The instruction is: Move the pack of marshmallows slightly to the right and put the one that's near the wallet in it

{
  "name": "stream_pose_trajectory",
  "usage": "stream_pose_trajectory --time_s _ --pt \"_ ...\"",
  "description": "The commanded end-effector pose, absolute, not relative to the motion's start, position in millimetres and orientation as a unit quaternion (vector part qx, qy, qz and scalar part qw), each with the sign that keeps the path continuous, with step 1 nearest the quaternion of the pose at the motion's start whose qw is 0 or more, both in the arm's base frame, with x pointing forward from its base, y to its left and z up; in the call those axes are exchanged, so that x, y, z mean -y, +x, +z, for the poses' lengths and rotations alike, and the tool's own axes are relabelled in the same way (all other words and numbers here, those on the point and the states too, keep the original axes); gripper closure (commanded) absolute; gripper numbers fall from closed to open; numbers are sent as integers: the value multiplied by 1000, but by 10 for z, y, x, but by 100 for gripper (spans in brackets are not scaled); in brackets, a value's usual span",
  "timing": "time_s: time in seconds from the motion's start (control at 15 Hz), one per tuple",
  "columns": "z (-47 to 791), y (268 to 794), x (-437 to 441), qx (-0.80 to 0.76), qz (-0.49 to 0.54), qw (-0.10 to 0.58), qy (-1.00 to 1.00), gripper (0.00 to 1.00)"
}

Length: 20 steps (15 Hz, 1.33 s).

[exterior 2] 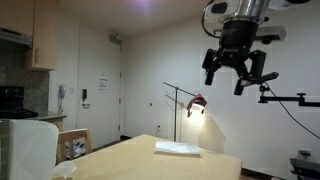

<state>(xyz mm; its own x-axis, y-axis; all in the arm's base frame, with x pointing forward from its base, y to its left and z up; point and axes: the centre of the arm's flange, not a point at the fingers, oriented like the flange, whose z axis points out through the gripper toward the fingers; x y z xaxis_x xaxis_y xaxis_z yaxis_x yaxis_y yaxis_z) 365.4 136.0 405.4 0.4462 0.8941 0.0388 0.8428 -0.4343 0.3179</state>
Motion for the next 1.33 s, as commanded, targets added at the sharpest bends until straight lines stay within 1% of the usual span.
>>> stream_pose_trajectory --time_s 0.0,0.2,0.33,0.4,0.47,0.93,1.27 --pt "4026 3836 -1531 -576 159 152 787 0" --pt "3995 3899 -1600 -616 222 158 739 0" --pt "3943 3957 -1639 -648 254 137 705 0" --pt "3915 3952 -1648 -663 253 130 693 0" --pt "4001 3877 -1669 -635 243 148 718 0" --pt "3863 3912 -1701 -655 242 139 702 0" --pt "3675 4011 -1801 -688 249 115 671 0"
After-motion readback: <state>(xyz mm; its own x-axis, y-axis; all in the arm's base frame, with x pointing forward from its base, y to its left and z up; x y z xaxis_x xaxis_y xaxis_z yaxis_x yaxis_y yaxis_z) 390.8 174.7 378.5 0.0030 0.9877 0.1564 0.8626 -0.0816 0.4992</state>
